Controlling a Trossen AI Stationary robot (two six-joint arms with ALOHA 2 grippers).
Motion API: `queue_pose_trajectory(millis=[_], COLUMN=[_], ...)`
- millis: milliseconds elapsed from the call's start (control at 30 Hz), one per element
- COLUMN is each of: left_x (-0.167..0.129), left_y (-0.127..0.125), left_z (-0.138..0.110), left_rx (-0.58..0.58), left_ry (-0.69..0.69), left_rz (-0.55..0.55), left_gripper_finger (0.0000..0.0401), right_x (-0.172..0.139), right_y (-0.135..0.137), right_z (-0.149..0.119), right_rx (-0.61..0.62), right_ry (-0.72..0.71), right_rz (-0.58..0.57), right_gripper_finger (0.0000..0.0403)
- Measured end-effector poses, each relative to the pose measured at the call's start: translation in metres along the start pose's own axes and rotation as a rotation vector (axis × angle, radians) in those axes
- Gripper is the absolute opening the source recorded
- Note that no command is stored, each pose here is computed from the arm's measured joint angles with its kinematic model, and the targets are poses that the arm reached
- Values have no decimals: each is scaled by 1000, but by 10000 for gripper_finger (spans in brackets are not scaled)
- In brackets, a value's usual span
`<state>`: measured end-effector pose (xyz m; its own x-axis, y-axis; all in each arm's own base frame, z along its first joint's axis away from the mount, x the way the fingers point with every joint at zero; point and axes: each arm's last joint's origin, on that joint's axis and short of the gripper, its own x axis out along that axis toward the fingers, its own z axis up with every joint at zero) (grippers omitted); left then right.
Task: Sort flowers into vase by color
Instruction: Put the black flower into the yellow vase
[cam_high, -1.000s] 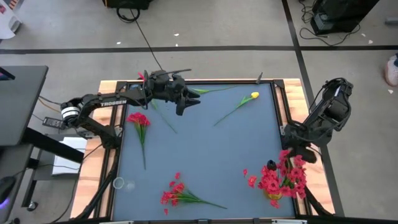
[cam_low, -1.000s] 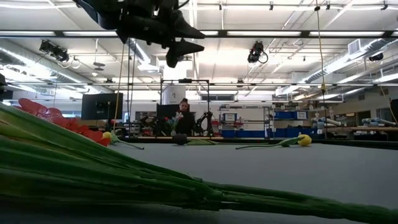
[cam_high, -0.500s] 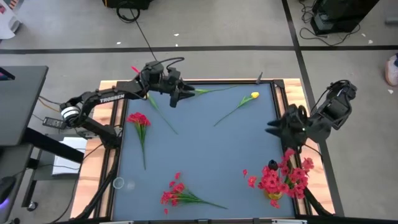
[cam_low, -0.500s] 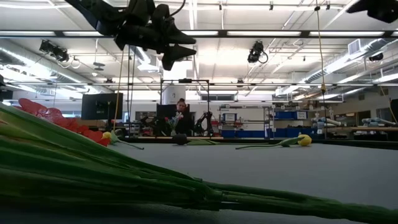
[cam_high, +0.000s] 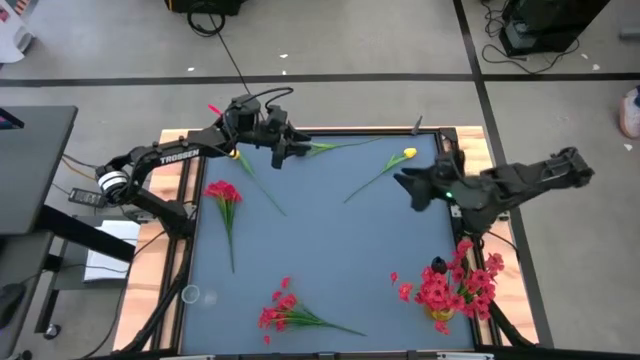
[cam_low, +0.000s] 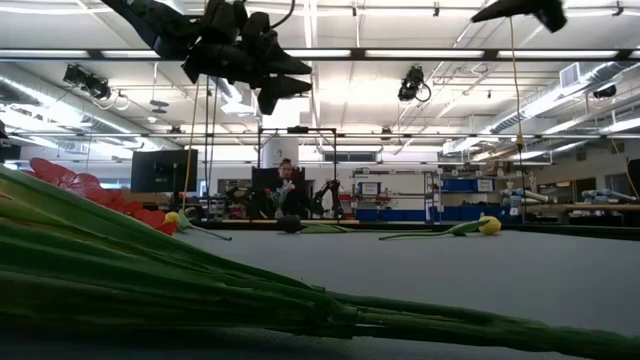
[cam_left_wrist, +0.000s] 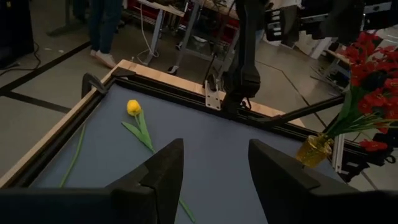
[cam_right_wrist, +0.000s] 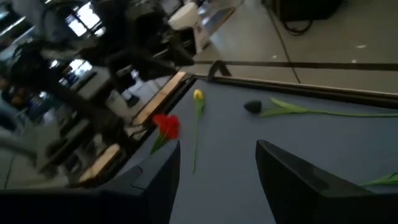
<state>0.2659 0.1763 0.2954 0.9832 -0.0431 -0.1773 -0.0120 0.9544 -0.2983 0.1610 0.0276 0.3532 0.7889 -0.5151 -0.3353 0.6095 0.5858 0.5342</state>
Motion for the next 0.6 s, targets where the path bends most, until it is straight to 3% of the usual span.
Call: queue_pose_trajectory(millis=[267,600], left_x=[0,0], left_y=[0,0], left_z=[0,0], left_rx=[-1,-5], left_ry=[2,4], left_rz=[-7,-20], left_gripper_finger=[185,185], right_x=[33,51], right_y=[5,12], right_z=[-2,-7], right_rx=[33,53], right_ry=[22,14], right_rz=[-53,-62], right_gripper_finger=[217,217])
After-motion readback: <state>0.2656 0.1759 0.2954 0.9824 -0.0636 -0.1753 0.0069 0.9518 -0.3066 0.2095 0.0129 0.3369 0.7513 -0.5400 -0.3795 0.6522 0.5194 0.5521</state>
